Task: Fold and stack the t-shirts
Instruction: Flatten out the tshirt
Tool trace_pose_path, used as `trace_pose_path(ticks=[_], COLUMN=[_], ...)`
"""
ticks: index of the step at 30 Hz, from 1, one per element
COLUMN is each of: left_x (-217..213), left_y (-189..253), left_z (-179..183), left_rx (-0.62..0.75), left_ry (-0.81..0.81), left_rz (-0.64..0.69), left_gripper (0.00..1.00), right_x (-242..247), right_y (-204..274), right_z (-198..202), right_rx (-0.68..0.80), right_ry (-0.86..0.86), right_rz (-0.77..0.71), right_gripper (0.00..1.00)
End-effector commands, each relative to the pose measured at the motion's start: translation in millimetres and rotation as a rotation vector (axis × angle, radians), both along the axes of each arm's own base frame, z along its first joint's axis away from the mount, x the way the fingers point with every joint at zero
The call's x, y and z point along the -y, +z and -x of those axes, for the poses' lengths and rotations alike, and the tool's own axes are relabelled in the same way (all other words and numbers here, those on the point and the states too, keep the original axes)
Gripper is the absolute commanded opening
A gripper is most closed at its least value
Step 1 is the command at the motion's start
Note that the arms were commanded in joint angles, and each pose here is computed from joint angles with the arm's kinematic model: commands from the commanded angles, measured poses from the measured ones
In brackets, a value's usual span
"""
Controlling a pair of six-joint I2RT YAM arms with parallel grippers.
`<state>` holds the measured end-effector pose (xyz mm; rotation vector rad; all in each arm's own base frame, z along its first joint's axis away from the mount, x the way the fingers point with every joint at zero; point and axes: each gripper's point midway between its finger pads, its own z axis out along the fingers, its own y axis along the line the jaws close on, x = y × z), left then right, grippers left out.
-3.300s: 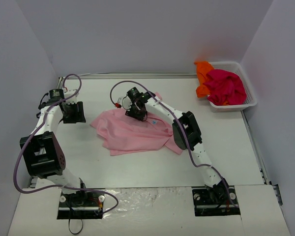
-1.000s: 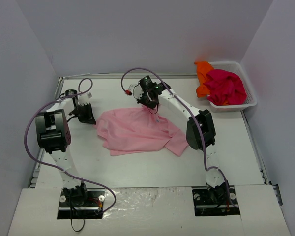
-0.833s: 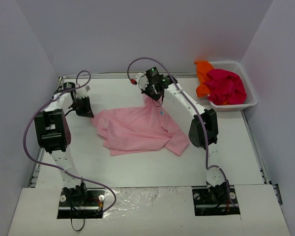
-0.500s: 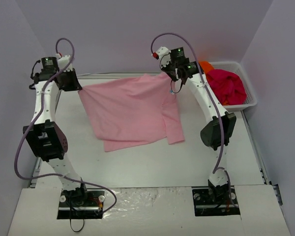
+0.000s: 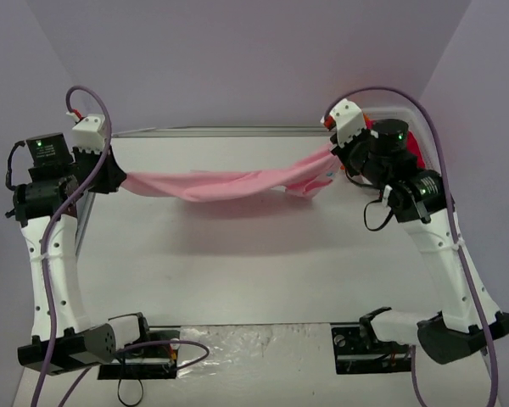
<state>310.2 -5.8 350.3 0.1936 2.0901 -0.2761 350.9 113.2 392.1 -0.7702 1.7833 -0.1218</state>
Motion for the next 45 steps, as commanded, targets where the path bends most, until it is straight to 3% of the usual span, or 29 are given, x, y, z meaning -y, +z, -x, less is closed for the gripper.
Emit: trace_pose_path(ticks=[1, 6, 11, 18, 26, 30, 32, 36, 39, 43, 45], left_x=[5.8, 5.7, 3.0, -8.2, -25.8, -29.5, -29.2, -23.4, -13.4, 4.6, 13.2], left_y=[-22.8, -26.3, -22.5, -36.0, -58.7, -39.7, -5.6, 39.4, 73.1, 63.5, 41.5], left_z=[29.9, 45.6, 37.1, 0.4, -78.9, -113.8, -118.6, -107.6, -69.0, -9.4, 29.8], left_rx=[-0.061, -0.051, -0.030, -0.062, -0.150, -0.125, -0.058, 0.028, 0.113, 0.118, 0.111], left_ry=[-0.047, -0.031, 0.001, 0.048, 0.078, 0.079, 0.076, 0.056, 0.032, -0.054, -0.126], left_rz=[-0.034, -0.051, -0.035, -0.012, 0.021, 0.030, 0.022, 0.015, -0.008, -0.049, -0.111], left_gripper=[0.02, 0.02, 0.02, 0.02, 0.02, 0.02, 0.02, 0.02, 0.02, 0.02, 0.02], right_x=[4.3, 23.1, 27.0, 15.1, -1.9, -5.8, -6.8, -2.8, 3.3, 11.3, 10.7], right_y=[-37.1, -51.2, -53.6, -85.6, -102.9, -68.0, -35.5, 21.3, 58.1, 79.9, 34.0], right_z=[30.2, 55.4, 41.2, -26.4, -131.4, -162.4, -167.4, -146.7, -111.3, -35.7, -11.6], right_rx=[-0.072, -0.073, -0.077, -0.140, -0.184, -0.096, -0.025, 0.085, 0.150, 0.193, 0.087], right_ry=[0.035, 0.001, -0.039, -0.083, -0.085, -0.090, -0.089, -0.081, -0.067, -0.004, 0.029], right_rz=[-0.008, -0.019, -0.012, 0.022, -0.006, -0.018, -0.037, -0.076, -0.119, -0.162, -0.146], right_gripper=[0.00, 0.00, 0.00, 0.00, 0.00, 0.00, 0.00, 0.00, 0.00, 0.00, 0.00])
